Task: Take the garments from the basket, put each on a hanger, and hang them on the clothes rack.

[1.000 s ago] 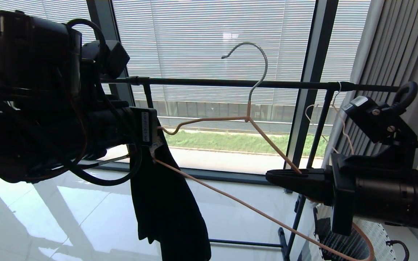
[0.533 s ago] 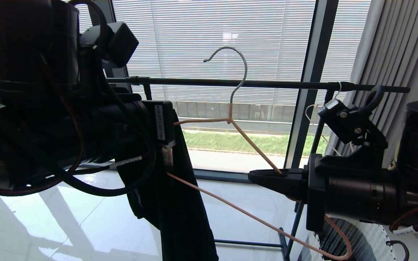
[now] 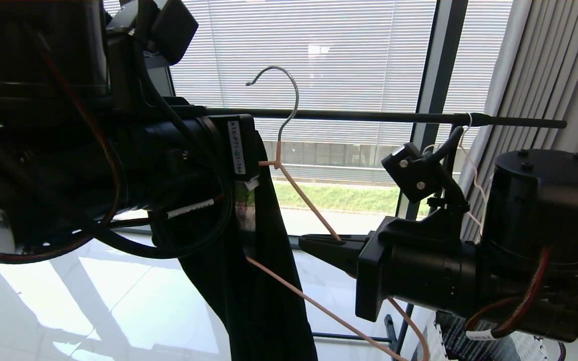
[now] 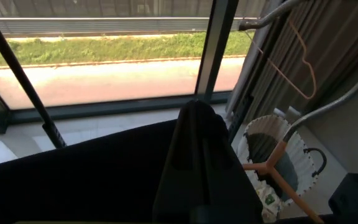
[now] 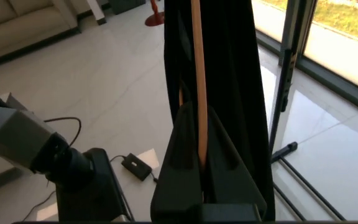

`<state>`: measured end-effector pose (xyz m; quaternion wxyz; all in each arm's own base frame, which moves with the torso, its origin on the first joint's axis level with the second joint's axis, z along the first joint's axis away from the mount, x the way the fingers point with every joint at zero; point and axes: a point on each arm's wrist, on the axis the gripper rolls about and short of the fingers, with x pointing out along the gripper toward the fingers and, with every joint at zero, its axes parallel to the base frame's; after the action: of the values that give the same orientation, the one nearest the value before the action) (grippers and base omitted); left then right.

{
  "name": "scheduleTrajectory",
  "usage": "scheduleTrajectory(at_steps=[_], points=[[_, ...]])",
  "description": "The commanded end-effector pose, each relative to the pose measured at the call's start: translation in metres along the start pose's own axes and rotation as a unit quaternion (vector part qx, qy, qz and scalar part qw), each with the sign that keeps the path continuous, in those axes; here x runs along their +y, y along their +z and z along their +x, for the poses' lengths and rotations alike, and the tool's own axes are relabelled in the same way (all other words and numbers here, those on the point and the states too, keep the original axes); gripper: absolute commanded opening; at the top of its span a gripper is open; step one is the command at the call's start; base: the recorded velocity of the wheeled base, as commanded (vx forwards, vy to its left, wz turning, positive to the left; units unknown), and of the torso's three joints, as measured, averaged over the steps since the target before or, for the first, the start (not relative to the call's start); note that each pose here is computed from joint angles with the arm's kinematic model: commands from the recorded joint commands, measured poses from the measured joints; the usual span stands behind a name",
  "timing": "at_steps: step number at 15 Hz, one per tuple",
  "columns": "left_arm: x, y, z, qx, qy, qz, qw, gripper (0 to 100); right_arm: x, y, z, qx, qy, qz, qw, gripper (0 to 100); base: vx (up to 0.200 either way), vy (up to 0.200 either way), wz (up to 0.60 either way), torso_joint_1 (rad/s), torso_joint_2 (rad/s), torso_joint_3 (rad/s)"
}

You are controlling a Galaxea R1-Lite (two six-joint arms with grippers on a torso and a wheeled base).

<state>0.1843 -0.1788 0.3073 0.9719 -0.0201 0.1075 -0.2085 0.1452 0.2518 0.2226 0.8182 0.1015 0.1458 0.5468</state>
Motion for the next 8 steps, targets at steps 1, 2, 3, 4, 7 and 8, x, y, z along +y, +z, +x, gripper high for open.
scheduleTrajectory(at_steps=[1,2,3,4,7,8], points=[[-0.004,0.002,-0.003,-0.005,-0.008,-0.001,1.0,0,0.001,-0.009,0.009,0.014,-0.004,0.002,0.9999,0,0.0,0.0,0.0,0.0,0.0,0.0],[-0.007,0.003,-0.004,-0.006,-0.014,0.0,0.9999,0,0.002,-0.01,0.01,0.015,-0.006,0.005,0.9999,0,0.0,0.0,0.0,0.0,0.0,0.0],[-0.008,0.003,-0.005,-0.007,-0.016,0.001,0.9998,0,0.001,-0.01,0.01,0.013,-0.012,0.007,0.9998,0,0.0,0.0,0.0,0.0,0.0,0.0],[-0.007,0.003,-0.006,-0.007,-0.016,0.003,0.9998,0,0.001,-0.01,0.01,0.01,-0.023,0.011,0.9996,0,0.0,0.0,0.0,0.0,0.0,0.0],[-0.004,0.003,-0.014,-0.011,-0.017,0.012,0.9997,0,-0.001,-0.01,0.01,-0.005,-0.064,0.032,0.9974,0,0.0,0.0,0.0,0.0,0.0,0.0],[-0.003,0.001,-0.016,-0.01,-0.016,0.019,0.9996,0,-0.002,-0.009,0.01,-0.008,-0.07,0.032,0.997,0,0.0,0.0,0.0,0.0,0.0,0.0]])
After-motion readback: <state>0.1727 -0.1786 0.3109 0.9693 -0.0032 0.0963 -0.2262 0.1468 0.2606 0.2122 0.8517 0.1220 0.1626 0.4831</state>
